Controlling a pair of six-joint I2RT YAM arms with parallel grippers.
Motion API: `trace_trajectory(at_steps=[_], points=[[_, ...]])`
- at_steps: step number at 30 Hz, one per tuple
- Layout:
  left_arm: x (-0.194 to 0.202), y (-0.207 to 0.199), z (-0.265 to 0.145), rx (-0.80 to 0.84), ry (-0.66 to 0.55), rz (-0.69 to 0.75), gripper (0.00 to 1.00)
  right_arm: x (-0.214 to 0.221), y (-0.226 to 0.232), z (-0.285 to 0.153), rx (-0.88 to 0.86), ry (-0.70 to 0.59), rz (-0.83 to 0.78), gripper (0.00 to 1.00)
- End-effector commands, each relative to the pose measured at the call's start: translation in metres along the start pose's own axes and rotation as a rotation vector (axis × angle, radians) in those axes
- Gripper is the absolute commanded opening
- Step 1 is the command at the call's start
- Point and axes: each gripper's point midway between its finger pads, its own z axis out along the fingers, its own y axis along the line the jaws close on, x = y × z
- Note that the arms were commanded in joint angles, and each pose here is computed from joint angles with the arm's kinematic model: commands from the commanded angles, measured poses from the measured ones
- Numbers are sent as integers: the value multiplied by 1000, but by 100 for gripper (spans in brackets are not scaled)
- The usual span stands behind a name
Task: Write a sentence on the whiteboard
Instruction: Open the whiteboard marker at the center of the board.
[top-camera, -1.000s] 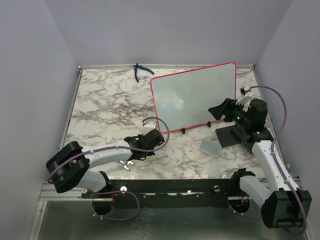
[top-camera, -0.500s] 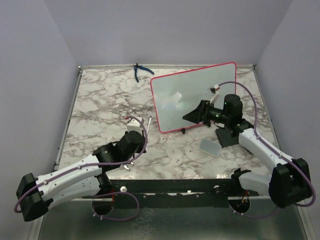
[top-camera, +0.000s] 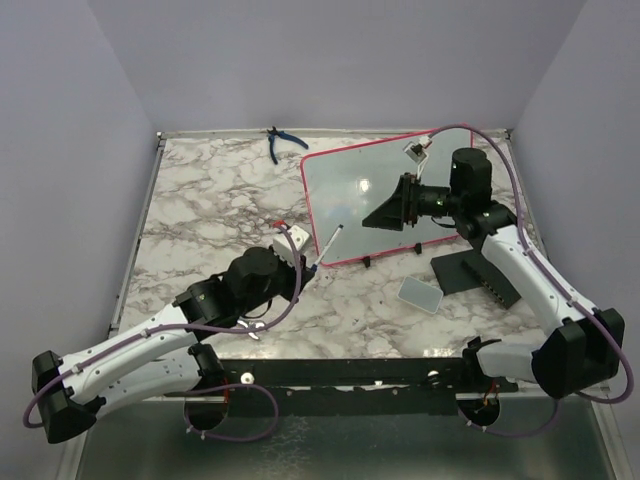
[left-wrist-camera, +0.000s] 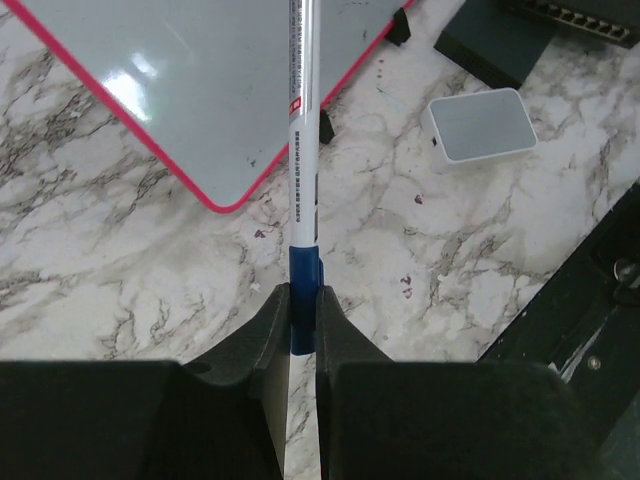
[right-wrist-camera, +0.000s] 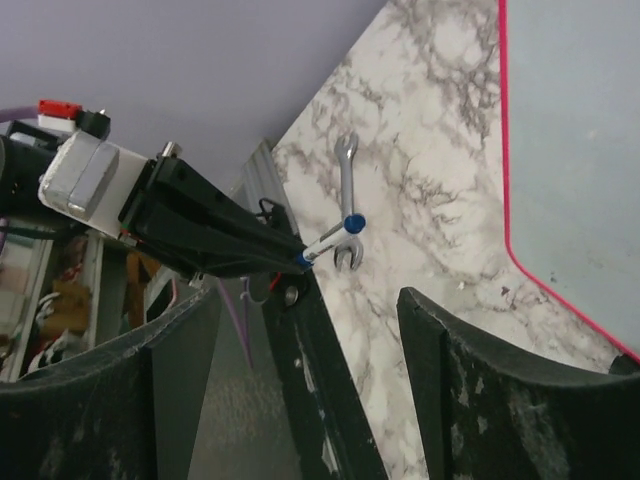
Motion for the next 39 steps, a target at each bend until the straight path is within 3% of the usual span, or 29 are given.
trace_trajectory(at_steps=[1,7,11,19,28,39], points=[[-9,-33,-1,203,11,180,0,48,6,-5,-114,256,155,76],[0,-45,8,272,63,245,0,62,5,-8,-115,294,209,76],[-3,-49,11,295,51,262,0,73,-5,-4,-97,320,246,68],[-4,-61,14,352,44,269,0,93,-18,11,-86,389,279,63],[-2,-57,26,318,62,266,0,102,-9,16,-137,420,297,45],[-5,-58,26,317,48,260,0,112,-6,17,-154,447,306,42]])
